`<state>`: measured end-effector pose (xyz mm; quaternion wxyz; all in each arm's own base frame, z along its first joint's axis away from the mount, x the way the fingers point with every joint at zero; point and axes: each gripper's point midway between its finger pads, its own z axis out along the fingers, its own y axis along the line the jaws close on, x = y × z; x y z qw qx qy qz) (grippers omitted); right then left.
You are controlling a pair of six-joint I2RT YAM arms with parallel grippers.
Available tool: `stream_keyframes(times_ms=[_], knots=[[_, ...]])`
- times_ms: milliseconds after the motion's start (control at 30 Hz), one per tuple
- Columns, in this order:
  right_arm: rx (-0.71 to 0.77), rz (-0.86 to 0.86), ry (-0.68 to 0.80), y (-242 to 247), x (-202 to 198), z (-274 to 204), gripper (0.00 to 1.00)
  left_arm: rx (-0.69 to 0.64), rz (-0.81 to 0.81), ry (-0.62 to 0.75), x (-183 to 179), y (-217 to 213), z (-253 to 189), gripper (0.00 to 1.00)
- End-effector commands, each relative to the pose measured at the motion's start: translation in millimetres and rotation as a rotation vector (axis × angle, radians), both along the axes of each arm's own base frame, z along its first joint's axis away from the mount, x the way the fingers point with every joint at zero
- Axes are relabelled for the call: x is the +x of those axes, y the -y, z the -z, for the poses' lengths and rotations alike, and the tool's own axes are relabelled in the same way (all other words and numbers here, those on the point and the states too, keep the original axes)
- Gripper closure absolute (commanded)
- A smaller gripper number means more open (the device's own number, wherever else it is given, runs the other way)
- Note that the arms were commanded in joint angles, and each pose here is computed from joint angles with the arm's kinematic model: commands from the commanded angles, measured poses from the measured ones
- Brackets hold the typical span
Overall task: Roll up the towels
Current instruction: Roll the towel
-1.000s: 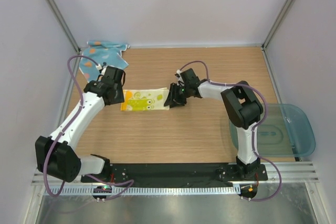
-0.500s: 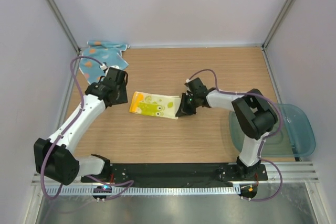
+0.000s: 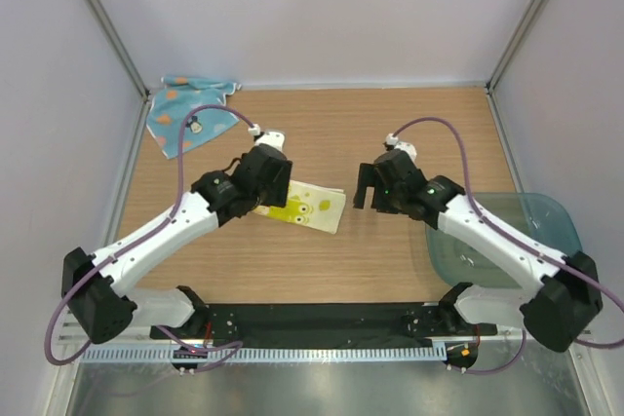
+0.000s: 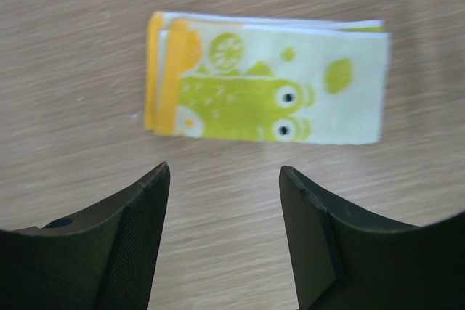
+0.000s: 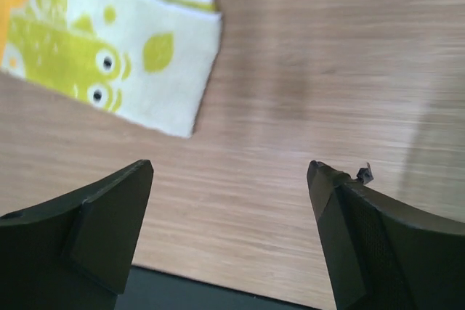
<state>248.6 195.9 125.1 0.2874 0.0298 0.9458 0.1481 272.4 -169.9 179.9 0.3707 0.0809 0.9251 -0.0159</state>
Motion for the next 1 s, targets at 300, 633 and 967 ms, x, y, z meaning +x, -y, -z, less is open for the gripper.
stream_keyframes(times_ms=[300,633,967], knots=[[-0.181,0.311,0.355,95,27,-84,0.00,-0.148,0.227,0.071,-10,119,5,0.54],[-0.146,0.299,0.319,116,21,-93,0.00,-0.014,0.295,-0.036,-25,181,61,0.62],[-0.103,0.232,0.281,106,24,-76,0.00,0.070,0.291,-0.111,-27,190,107,0.62]])
